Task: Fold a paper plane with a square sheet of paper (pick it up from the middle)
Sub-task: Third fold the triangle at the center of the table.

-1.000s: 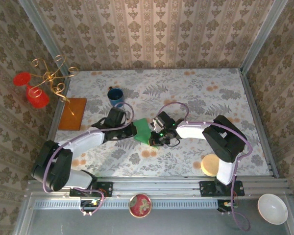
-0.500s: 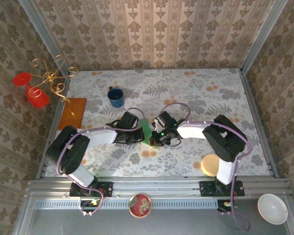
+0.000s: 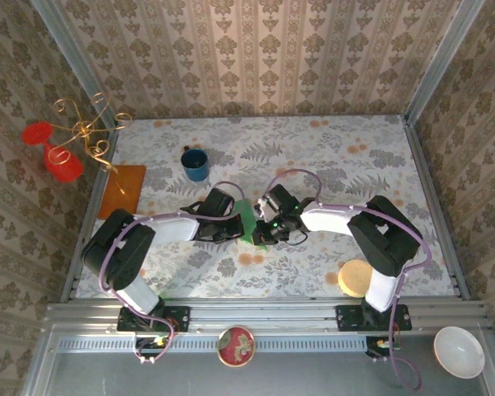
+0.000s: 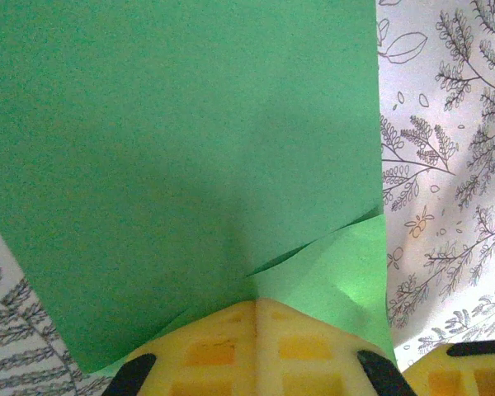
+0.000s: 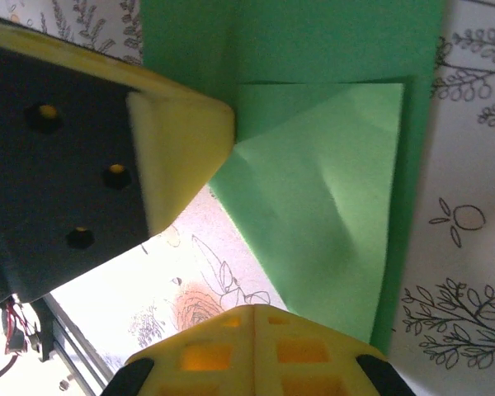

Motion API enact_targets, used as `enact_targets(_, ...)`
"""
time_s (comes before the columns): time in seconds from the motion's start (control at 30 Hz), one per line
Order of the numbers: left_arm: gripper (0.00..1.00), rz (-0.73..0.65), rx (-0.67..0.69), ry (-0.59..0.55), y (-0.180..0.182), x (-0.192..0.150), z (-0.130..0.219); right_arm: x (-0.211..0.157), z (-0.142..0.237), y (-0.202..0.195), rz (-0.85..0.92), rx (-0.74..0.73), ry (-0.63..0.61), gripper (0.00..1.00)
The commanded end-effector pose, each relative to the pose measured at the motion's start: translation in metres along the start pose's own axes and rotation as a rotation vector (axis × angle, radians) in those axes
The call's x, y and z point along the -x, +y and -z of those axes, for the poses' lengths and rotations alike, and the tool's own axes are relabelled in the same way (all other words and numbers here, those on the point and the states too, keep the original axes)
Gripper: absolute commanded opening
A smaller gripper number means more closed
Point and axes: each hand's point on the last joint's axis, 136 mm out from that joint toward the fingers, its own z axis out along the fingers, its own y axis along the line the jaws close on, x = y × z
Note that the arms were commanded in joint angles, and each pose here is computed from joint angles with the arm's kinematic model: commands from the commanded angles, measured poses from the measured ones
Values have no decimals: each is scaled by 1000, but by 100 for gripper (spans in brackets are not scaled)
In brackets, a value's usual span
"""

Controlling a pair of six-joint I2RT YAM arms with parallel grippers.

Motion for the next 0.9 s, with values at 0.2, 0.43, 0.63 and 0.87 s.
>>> enact_targets(0.2,2,61,193,81,43,-16,-7,5,-8,-3,98,-38,43,3)
enact_targets(0.43,2,100,234,112,55,-21,-9,-3,-15,-11,119,-49,90,2)
enact_targets(0.63,1,142,280,159,72,-30,-12,-14,-16,-27,117,-84,125,2)
enact_targets(0.87,1,152,306,204,89,-36,-15,-30,-5,-42,90,-61,133,0)
